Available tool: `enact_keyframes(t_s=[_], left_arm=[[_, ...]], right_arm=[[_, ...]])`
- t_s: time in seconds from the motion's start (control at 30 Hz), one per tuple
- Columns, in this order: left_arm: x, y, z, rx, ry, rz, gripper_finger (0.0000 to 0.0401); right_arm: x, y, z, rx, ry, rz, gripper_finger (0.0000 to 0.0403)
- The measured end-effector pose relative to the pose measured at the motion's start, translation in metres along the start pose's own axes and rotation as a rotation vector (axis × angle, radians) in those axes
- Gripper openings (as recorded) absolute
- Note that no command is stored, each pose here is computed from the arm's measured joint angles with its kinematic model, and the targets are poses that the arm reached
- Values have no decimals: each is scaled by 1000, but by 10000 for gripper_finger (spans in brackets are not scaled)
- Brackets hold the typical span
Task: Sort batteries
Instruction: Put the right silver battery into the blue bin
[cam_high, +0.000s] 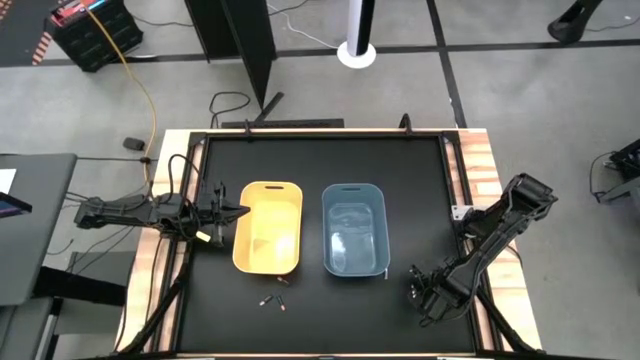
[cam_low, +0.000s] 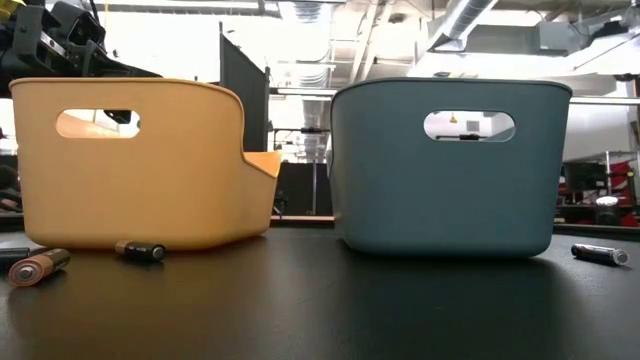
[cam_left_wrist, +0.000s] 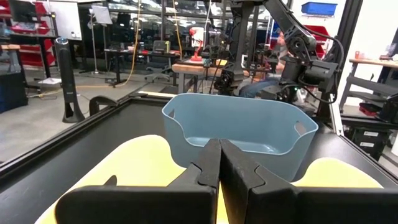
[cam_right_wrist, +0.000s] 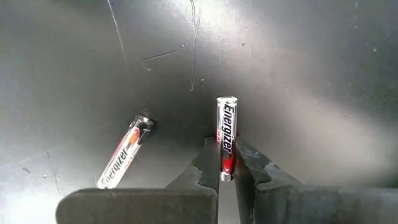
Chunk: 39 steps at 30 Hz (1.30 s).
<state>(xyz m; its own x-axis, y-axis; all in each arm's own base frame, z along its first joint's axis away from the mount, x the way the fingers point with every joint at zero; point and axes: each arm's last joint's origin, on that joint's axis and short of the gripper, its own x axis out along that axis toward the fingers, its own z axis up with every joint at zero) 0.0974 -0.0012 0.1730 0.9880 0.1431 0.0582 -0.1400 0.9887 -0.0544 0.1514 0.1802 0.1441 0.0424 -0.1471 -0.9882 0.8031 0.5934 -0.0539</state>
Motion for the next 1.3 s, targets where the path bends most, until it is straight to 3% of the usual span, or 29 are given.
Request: enact_keyframes(t_s=[0.4, 0.63, 1.07, 1.3], left_arm=[[0, 0, 0, 0, 0, 0, 0], [0, 0, 0, 0, 0, 1, 0], [0, 0, 0, -7, -2, 0, 0], [0, 0, 0, -8, -2, 1, 0]], right_arm=[[-34, 7, 3, -69, -17, -72, 34], [-66, 17, 12, -136, -61, -58, 34], [-148, 38, 72, -330, -260, 21, 34], [-155, 50, 124, -453, -333, 95, 34]])
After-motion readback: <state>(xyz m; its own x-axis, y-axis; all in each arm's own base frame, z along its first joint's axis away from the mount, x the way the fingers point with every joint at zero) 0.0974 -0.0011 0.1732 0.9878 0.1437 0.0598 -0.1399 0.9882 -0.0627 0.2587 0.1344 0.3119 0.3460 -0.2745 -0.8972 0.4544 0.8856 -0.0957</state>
